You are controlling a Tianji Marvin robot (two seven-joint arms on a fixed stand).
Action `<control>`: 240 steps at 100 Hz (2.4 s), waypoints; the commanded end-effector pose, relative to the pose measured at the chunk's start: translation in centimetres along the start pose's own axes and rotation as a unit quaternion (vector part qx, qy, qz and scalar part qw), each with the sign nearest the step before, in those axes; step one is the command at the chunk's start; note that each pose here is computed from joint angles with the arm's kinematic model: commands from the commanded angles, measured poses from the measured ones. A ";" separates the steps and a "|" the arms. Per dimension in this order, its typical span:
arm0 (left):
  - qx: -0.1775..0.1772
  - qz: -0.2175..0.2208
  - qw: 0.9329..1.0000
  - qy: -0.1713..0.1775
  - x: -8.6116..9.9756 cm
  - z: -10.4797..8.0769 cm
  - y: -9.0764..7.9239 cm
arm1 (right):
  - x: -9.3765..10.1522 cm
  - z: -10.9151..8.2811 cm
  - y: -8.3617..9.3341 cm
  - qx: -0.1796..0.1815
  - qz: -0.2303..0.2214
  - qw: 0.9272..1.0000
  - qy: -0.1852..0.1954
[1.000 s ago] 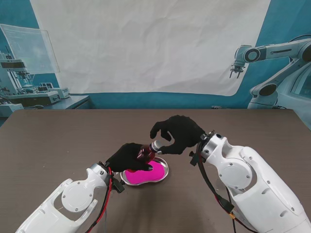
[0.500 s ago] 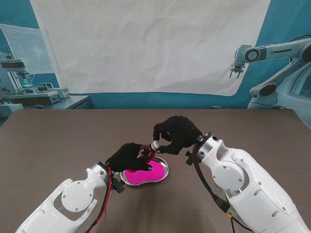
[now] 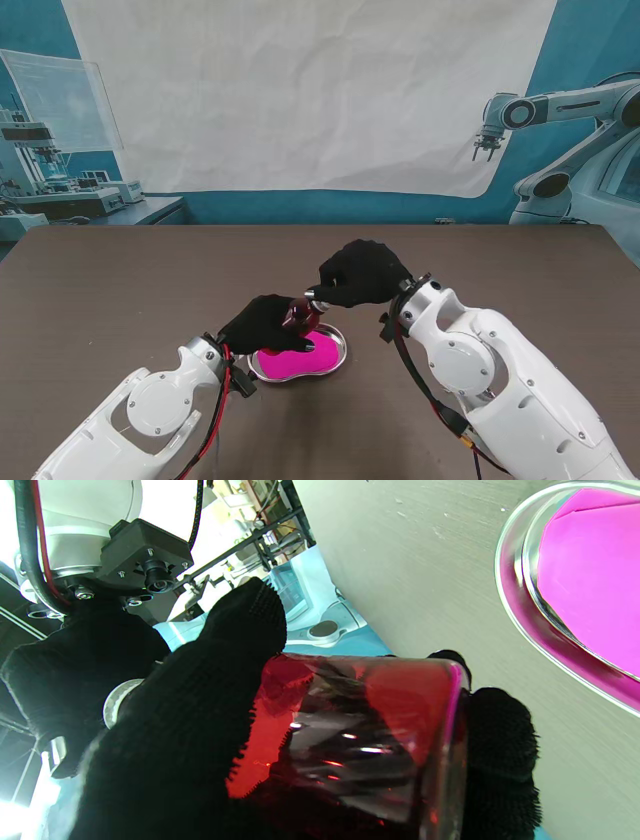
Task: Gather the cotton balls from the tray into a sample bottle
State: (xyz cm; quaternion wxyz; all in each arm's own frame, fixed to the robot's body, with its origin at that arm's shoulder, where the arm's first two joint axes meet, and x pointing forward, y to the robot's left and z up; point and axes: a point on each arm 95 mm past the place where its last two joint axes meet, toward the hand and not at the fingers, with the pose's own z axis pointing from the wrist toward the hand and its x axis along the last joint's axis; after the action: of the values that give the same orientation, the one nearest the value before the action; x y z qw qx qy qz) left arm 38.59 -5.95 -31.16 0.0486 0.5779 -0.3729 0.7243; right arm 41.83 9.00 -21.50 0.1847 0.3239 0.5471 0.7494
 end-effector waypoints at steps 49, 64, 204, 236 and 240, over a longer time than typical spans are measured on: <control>-0.012 -0.002 1.000 0.003 0.3 0.1 0.4 | -0.4 -1.2 0.8 -0.003 0.007 0.998 0.055; -0.012 -0.002 1.000 0.003 0.3 0.1 0.4 | -0.3 -1.0 0.3 -0.011 0.008 0.998 0.057; -0.015 -0.003 1.000 0.001 0.3 0.1 0.5 | -0.2 -0.7 0.4 0.003 0.019 0.998 0.064; -0.014 -0.001 1.000 0.001 0.3 0.0 0.4 | 0.3 -0.1 -0.6 -0.014 0.020 0.999 0.046; -0.015 -0.001 1.000 0.001 0.3 0.0 0.4 | 0.4 -0.1 -0.6 -0.012 0.018 0.999 0.042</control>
State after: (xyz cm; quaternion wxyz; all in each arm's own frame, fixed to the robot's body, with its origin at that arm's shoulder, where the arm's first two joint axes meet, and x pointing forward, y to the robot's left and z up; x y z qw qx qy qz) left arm 38.53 -5.76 -31.33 0.0479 0.5816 -0.3761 0.7197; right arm 41.81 8.69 -21.57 0.1564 0.2948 0.5303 0.7794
